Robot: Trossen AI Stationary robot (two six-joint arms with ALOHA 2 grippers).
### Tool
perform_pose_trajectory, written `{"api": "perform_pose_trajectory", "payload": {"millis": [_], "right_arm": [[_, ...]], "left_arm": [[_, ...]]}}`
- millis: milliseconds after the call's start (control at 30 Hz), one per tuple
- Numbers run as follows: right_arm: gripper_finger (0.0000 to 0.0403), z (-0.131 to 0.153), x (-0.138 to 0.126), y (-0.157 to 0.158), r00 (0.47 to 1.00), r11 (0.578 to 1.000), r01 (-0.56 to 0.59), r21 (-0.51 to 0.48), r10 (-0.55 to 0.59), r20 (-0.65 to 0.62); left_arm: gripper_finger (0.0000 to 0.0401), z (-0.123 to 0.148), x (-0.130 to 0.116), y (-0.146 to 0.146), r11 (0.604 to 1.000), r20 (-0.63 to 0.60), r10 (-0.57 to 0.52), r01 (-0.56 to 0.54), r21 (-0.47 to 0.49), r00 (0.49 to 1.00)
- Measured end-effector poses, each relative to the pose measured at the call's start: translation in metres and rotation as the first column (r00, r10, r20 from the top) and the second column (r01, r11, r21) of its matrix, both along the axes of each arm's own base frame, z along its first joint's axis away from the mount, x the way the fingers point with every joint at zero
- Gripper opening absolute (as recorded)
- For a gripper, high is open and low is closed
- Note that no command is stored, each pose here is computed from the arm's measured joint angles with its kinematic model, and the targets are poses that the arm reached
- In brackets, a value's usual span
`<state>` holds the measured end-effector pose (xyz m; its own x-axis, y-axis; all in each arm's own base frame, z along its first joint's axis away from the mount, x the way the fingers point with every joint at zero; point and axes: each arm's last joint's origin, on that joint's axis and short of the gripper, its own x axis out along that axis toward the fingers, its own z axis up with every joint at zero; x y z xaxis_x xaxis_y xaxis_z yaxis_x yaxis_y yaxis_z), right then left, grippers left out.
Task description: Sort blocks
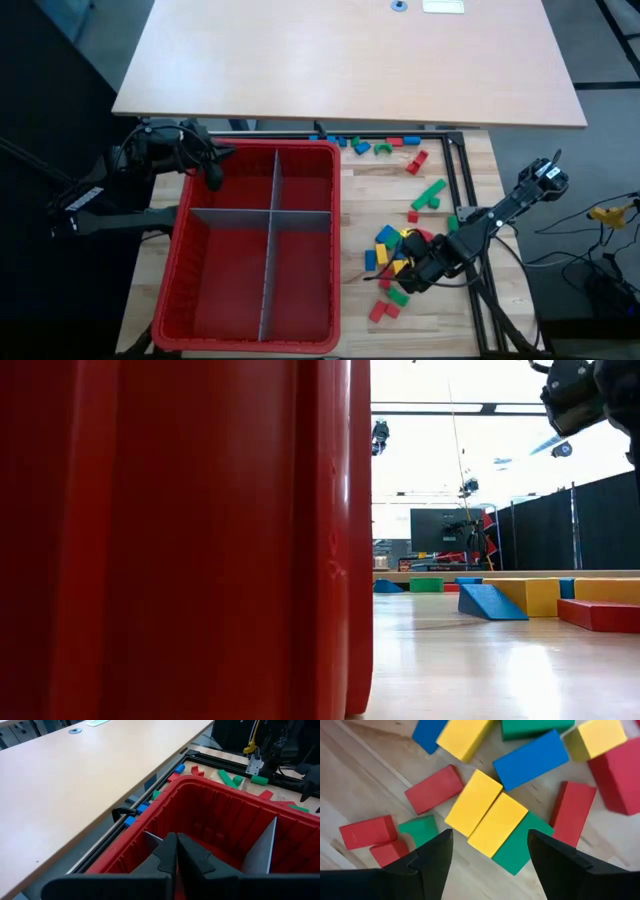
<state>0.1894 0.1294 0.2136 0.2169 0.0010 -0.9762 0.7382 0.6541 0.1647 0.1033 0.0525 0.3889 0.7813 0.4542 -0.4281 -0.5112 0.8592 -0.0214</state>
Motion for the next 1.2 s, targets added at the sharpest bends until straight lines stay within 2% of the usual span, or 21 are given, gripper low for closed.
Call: {"api": "perform_pose_trajectory", "payload": {"millis": [233, 667, 867, 1033, 1200], "right_arm": [[0.0258, -0.010, -0.004, -0.003, 0.998, 0.998, 0.058, -0.002, -0.058, -0.024], [0.0260, -0.027, -0.008, -0.005, 0.993, 0.993, 0.111, 0.030, -0.110, -0.032], [0.0259, -0.028, -0.009, -0.005, 0.988, 0.987, 0.153, 0.041, -0.151, -0.042], [0.0254, -0.024, -0.007, -0.002, 0.989, 0.986, 0.135, 0.101, -0.128, -0.074], [0.0258, -0.019, -0.003, 0.001, 0.995, 0.988, 0.097, 0.118, -0.092, -0.042]], "left_arm": [[0.0000, 0.000, 0.000, 0.000, 1.000, 0.004, -0.001, 0.001, -0.008, 1.000], [0.0000, 0.000, 0.001, -0.001, 0.999, 0.015, -0.026, 0.027, -0.028, 1.000], [0.0000, 0.000, 0.001, -0.002, 0.997, 0.020, -0.073, 0.073, -0.035, 0.997], [0.0000, 0.000, 0.001, -0.002, 0.996, 0.006, -0.087, 0.087, -0.012, 0.996], [0.0000, 0.000, 0.001, -0.002, 0.995, -0.008, -0.101, 0.101, 0.014, 0.995]]}}
